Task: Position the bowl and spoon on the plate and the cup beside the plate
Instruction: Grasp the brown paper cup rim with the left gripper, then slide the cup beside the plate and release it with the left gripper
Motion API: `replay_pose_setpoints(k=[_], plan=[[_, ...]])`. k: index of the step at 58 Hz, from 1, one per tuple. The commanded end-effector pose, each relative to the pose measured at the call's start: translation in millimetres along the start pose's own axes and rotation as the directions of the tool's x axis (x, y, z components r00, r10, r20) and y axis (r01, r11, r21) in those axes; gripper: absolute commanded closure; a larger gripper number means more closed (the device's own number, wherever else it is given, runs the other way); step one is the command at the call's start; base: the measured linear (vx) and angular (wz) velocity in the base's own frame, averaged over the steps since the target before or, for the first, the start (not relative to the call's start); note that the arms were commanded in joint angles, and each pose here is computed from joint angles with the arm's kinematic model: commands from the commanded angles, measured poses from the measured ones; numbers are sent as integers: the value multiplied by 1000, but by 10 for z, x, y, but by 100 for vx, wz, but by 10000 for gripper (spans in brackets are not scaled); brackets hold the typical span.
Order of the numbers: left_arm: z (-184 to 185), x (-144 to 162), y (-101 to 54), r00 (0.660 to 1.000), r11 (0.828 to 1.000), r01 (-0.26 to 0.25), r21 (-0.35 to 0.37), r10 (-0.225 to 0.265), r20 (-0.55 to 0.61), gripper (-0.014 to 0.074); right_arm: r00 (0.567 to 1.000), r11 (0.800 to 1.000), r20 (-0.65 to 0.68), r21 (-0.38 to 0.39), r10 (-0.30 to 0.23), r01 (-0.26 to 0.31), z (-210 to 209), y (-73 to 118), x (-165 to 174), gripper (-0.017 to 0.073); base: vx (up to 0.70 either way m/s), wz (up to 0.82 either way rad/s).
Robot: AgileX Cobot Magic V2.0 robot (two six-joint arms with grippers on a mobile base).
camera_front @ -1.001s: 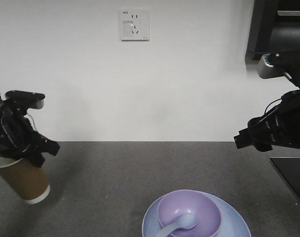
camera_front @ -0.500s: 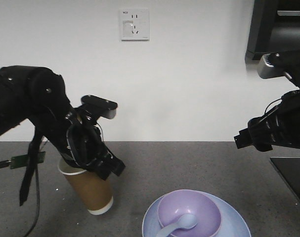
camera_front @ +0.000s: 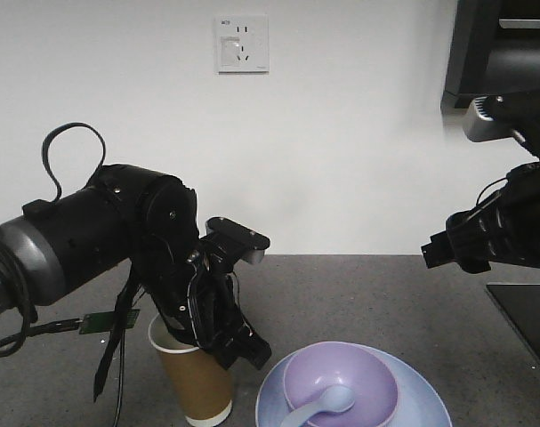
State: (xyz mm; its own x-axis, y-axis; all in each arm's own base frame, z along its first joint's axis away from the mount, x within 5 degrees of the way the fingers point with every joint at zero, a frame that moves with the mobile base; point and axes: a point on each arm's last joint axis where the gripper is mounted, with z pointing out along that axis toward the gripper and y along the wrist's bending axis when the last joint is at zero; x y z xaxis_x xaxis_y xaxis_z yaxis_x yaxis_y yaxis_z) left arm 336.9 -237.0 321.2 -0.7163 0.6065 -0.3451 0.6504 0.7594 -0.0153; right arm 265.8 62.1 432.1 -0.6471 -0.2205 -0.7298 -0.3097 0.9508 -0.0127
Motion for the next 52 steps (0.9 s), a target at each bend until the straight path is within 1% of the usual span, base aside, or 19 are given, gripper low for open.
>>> replay_pose_setpoints(k=[1,5,9,13,20,22,27,42,47,52], plan=[[-286,-22,-26,997,1000,6,-5,-6,80,597,993,1000,122,14,-2,1,-201,-6,-118,41,0,0],[-270,-24,-24,997,1000,13,-6,-13,77,597,993,1000,122,14,-2,1,-201,-6,-118,41,0,0],[-270,-24,-23,997,1000,30,-5,-29,77,594,993,1000,122,14,-2,1,-201,-6,-118,41,0,0],[-270,-24,-23,996,999,34,-5,-34,77,589,993,1000,122,14,-2,1,-201,-6,-118,41,0,0],[-270,-24,-23,997,1000,17,-6,-16,76,556,993,1000,122,14,-2,1,-201,-6,-118,41,0,0],[-270,-24,-24,997,1000,9,-6,-9,77,534,993,1000,122,14,-2,1,-201,-6,-118,41,0,0],[-270,-25,-29,997,1000,10,-1,-10,77,470,993,1000,122,14,-2,1,-201,-6,-118,41,0,0],[-270,-25,-33,997,1000,15,4,-16,77,180,993,1000,122,14,-2,1,-201,-6,-118,41,0,0],[-270,-25,-33,997,1000,15,4,-16,77,126,993,1000,122,14,-2,1,-201,-6,-118,41,0,0],[-285,-23,-34,997,1000,15,4,-16,81,106,993,1000,122,14,-2,1,-201,-6,-118,41,0,0]])
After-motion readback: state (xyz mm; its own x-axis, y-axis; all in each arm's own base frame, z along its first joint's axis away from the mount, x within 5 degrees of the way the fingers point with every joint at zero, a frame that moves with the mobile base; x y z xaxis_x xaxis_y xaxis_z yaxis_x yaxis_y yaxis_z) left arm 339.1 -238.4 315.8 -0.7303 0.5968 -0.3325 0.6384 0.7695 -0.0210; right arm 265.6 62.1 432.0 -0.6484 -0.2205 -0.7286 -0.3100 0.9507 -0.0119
